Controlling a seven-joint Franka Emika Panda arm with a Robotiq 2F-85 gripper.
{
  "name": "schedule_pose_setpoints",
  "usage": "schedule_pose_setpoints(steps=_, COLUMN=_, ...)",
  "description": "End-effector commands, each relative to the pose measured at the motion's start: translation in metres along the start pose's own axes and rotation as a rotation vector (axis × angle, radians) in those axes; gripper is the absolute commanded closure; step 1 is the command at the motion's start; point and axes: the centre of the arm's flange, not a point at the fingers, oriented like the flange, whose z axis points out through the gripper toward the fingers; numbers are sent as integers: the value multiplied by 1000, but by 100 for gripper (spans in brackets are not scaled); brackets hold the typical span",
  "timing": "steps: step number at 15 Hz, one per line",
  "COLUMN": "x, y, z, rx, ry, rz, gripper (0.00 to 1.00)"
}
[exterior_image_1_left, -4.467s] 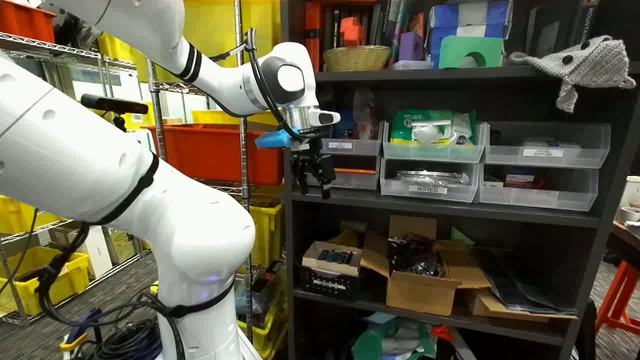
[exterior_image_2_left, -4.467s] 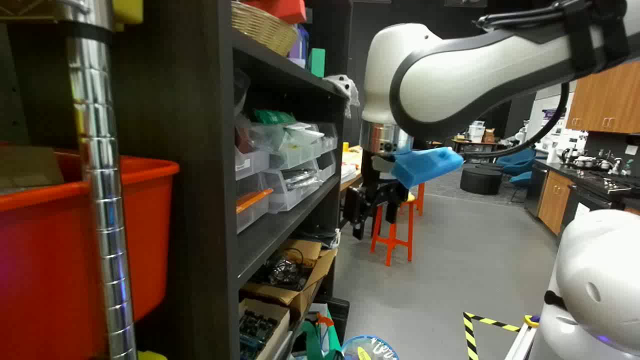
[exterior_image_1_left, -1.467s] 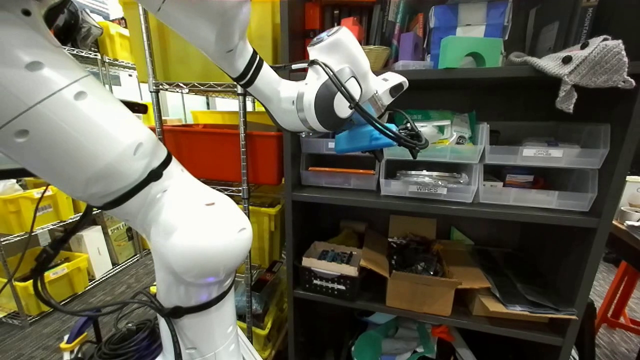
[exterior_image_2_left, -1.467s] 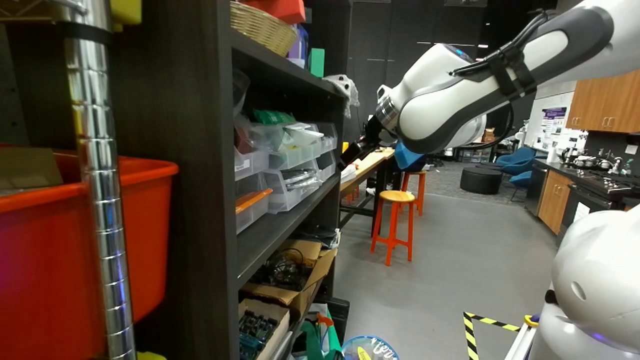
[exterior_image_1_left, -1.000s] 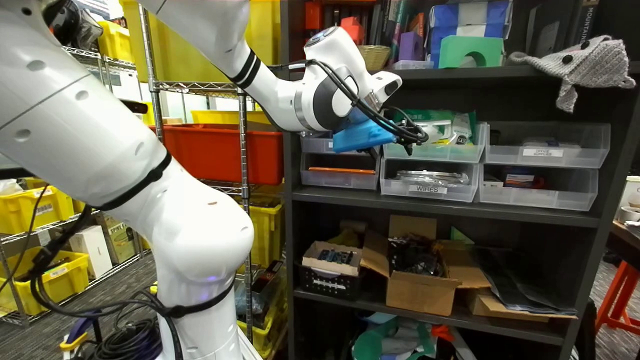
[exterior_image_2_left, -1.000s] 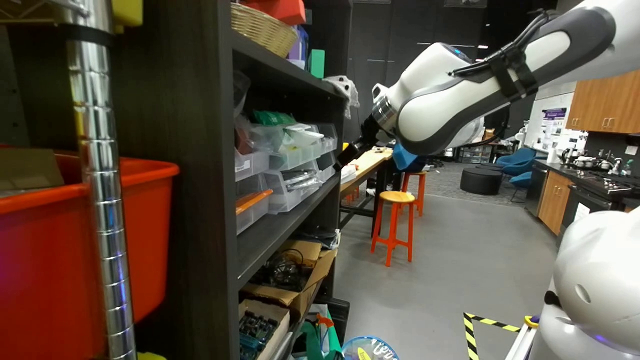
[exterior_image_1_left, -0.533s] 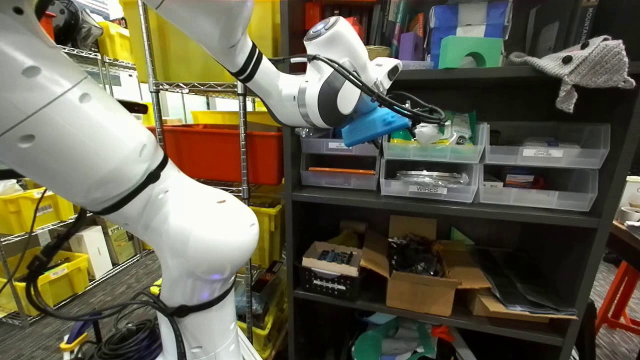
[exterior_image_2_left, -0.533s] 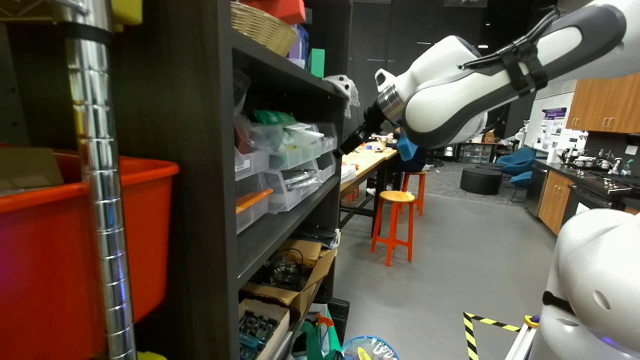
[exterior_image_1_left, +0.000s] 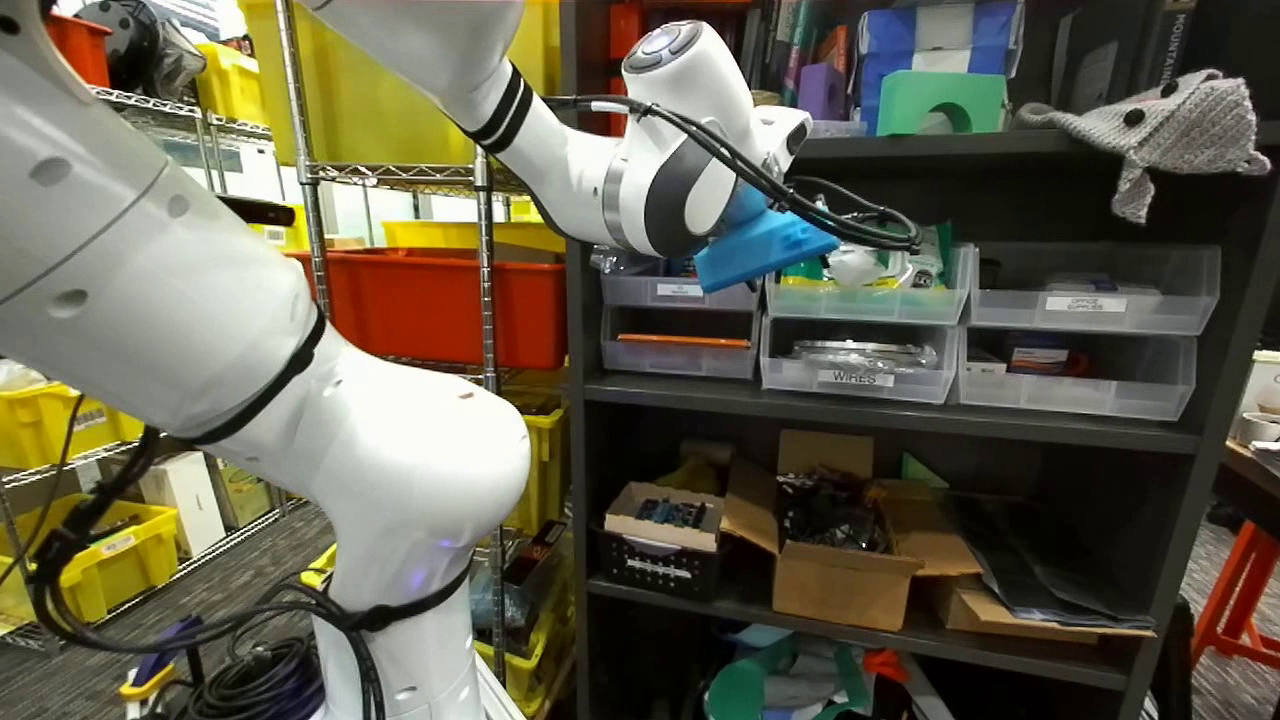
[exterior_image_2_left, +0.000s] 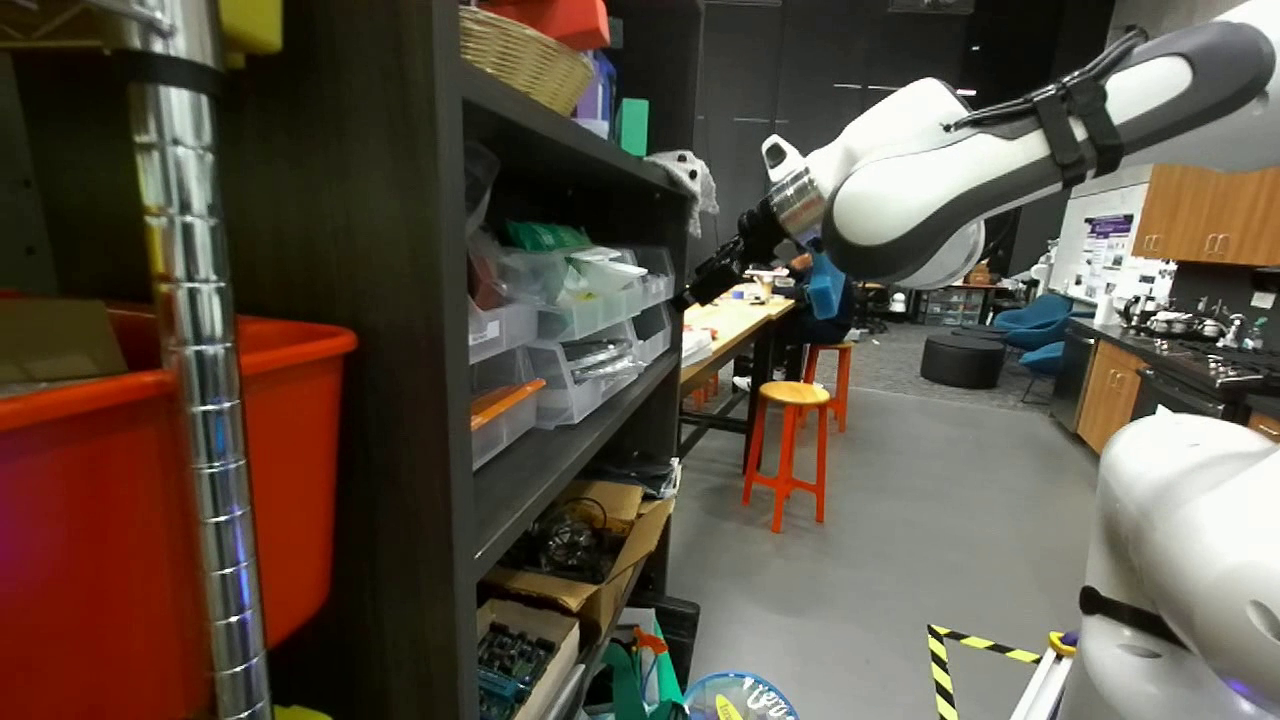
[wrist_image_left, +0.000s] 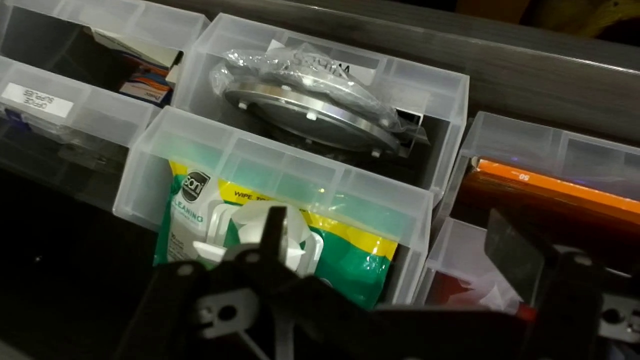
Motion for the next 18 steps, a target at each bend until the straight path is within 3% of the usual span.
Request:
schedule_pose_setpoints(steps=1, x=0, y=0, z=0, rx=1, ry=0, rz=-1, gripper=0)
schedule_pose_setpoints(steps=4, x=13, y=0, z=10, rx=50, ry=-6, rz=13, gripper=0)
schedule_pose_setpoints(steps=8, x=25, y=3, z=30, rx=268, ry=-56, rz=6, gripper=0)
schedule_pose_setpoints(steps=10, x=28, y=6, z=35, rx=336, ry=-64, rz=24, gripper=0)
schedule_pose_setpoints(steps=18, x=21, y=59, z=38, rx=352, ry=-18, rz=153, gripper=0)
